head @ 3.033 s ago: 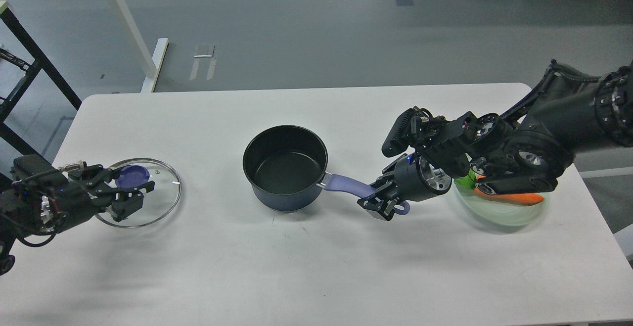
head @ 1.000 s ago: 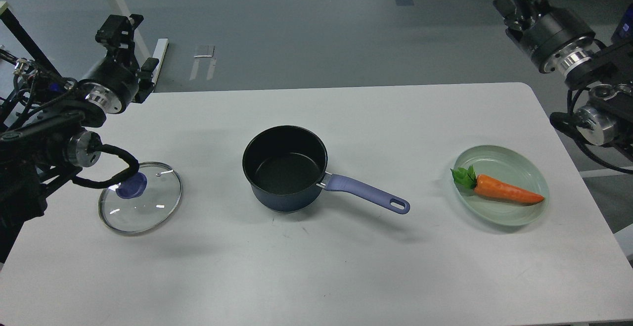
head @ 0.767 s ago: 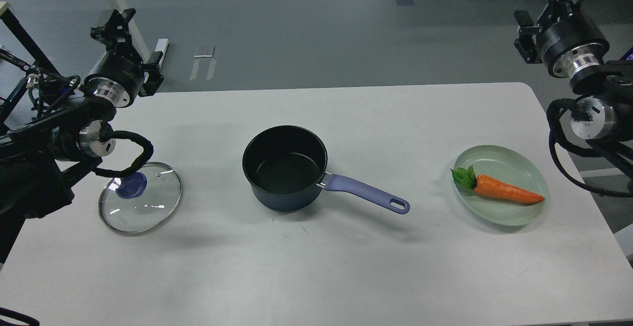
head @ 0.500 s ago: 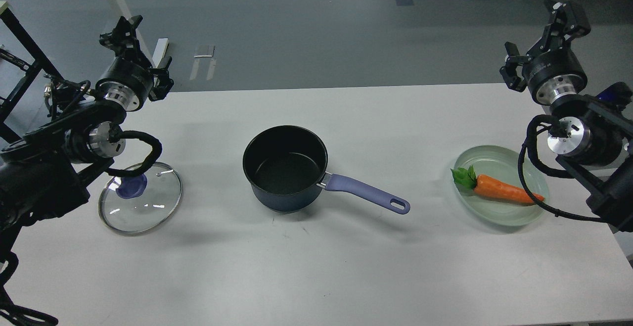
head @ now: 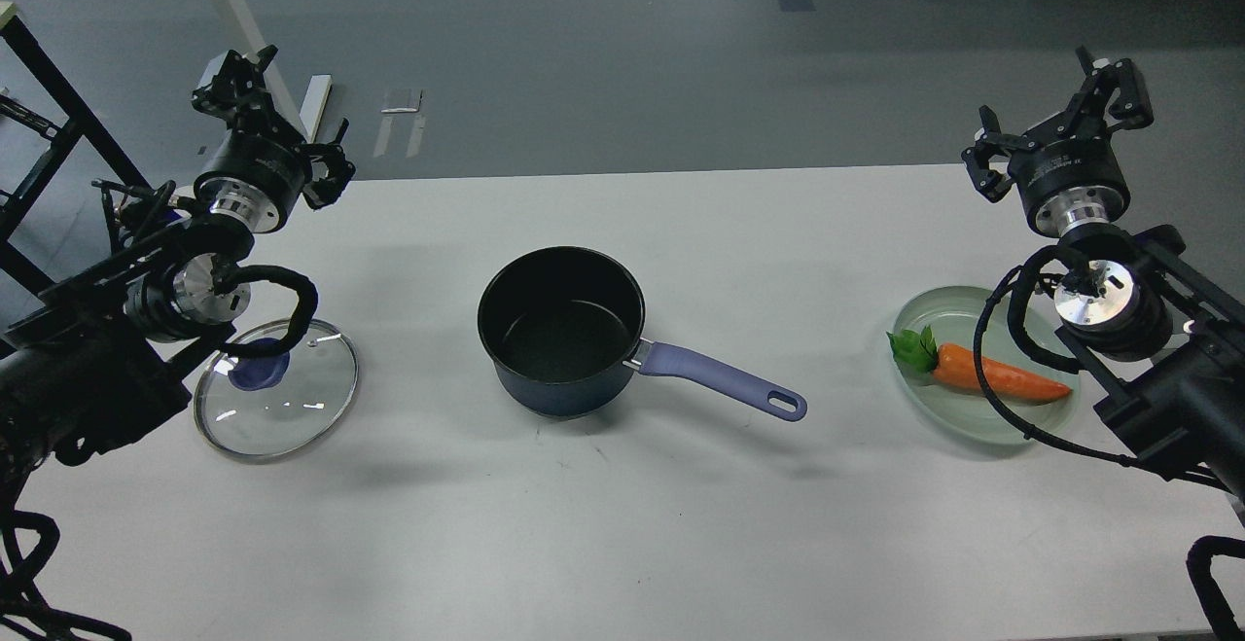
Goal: Open pot lid
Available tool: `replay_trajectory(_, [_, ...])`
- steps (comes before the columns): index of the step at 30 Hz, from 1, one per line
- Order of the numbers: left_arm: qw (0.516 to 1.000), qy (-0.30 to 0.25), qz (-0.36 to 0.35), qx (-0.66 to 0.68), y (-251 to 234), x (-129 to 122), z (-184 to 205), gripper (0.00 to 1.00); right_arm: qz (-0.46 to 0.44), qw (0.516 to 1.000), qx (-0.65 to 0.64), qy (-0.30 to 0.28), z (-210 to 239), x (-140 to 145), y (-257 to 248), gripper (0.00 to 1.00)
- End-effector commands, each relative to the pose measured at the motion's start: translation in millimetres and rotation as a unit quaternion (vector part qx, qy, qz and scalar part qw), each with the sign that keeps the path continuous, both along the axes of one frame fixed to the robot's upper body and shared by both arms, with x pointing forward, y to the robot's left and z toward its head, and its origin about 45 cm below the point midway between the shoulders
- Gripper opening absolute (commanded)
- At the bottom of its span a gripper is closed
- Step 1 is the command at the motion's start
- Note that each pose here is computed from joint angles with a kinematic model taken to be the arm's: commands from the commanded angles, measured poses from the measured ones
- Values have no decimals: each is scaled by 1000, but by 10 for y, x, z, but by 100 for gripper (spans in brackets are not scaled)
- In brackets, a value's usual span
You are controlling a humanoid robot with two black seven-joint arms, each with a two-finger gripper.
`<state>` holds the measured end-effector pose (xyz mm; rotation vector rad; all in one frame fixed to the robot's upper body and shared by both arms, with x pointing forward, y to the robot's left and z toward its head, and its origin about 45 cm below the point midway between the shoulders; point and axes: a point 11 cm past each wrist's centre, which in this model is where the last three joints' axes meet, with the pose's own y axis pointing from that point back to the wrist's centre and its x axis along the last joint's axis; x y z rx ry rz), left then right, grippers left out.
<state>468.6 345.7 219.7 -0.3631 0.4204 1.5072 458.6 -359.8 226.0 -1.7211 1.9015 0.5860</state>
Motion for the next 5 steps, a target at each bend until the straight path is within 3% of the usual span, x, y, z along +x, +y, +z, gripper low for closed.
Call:
replay_trajectory(1, [1000,0,5,3,10,7,10,100,7,1000,3,-6,40,10,45,100])
replay_trajectory(5, [1000,3,10,8,16,7,-1,100,6,1000,3,-7,43,10,31,100])
